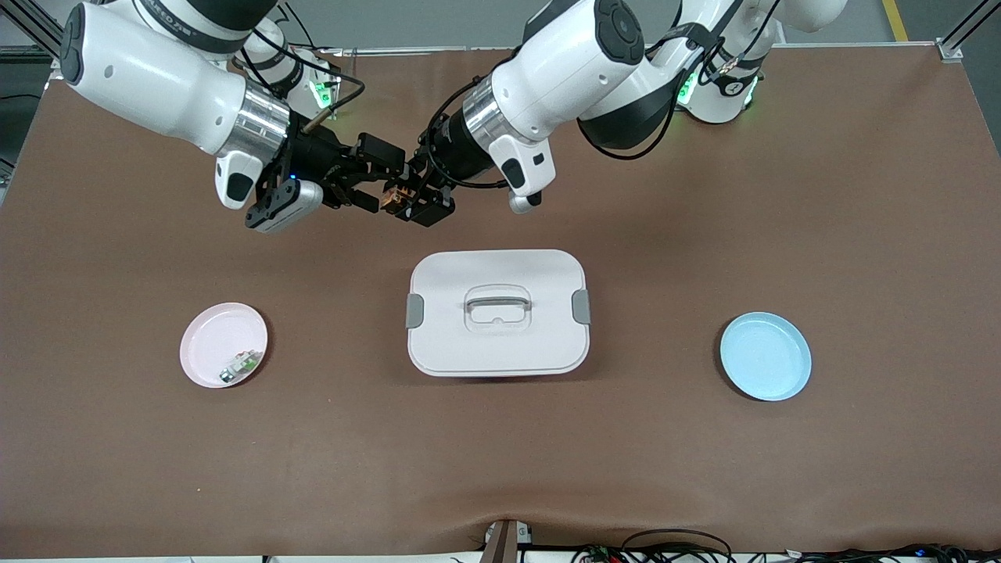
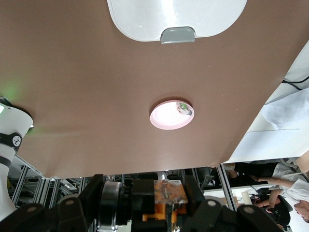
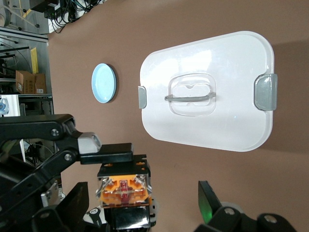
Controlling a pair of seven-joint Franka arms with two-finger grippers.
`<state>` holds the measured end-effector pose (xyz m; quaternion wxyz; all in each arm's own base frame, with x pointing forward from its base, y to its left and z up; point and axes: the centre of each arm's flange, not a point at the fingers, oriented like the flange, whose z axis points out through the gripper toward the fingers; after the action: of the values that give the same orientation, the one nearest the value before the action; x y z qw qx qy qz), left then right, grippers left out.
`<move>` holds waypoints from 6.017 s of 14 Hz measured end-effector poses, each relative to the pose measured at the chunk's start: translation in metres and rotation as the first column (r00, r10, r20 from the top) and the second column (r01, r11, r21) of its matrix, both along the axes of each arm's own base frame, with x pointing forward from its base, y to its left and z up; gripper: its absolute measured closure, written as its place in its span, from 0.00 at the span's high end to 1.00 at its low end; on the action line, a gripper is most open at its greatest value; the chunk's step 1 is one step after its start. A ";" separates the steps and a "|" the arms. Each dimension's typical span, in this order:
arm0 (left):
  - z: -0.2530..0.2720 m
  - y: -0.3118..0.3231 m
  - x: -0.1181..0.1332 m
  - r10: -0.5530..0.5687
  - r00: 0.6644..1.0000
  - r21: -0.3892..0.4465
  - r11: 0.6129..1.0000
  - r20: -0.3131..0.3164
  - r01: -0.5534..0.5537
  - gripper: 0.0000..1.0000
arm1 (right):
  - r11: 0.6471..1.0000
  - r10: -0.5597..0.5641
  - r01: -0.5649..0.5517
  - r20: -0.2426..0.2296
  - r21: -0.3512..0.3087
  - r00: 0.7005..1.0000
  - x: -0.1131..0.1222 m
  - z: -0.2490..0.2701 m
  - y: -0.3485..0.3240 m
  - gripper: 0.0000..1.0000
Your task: Transfer orange switch to right arm and place
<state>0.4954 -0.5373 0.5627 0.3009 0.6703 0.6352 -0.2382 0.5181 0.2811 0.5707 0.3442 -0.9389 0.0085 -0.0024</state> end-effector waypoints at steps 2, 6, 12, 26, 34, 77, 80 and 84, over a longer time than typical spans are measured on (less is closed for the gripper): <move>0.000 0.000 0.000 0.000 1.000 0.001 1.000 0.001 0.000 0.72 | 1.000 -0.008 0.008 -0.007 0.000 1.000 0.000 0.000 0.000 1.00; -0.001 0.000 0.000 -0.001 1.000 0.004 1.000 0.001 0.001 0.72 | 1.000 -0.009 0.009 -0.001 -0.019 1.000 0.000 0.001 0.001 0.73; -0.006 -0.002 -0.001 -0.005 1.000 0.010 1.000 -0.005 0.005 0.72 | 1.000 -0.005 0.006 0.010 -0.018 1.000 -0.003 0.005 0.006 0.42; 0.002 0.002 0.001 -0.004 1.000 0.022 1.000 0.028 0.003 1.00 | 0.992 0.042 -0.037 0.045 -0.122 0.998 -0.004 -0.002 0.001 0.42; 0.046 0.089 0.051 0.047 0.979 0.191 0.978 0.200 -0.086 1.00 | 0.697 0.664 -0.568 0.096 -0.437 0.742 0.009 -0.018 -0.085 0.42; 0.032 0.555 0.112 -0.985 0.164 0.748 0.144 0.047 0.647 1.00 | 0.010 0.993 -0.668 -0.071 -0.744 0.094 0.073 -0.360 -0.340 0.42; 0.028 0.557 0.112 -0.988 0.155 0.748 0.122 0.026 0.653 1.00 | 0.006 0.993 -0.668 -0.071 -0.744 0.089 0.072 -0.370 -0.340 0.42; 0.024 0.543 0.112 -0.991 0.128 0.744 0.103 0.023 0.660 1.00 | -0.020 0.994 -0.671 -0.088 -0.741 0.068 0.070 -0.381 -0.344 0.42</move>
<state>0.6073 0.0057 0.5870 0.0401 0.9984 0.0238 0.0311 0.5881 -0.0626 0.1894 -0.0761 -0.7312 -0.6776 -0.0184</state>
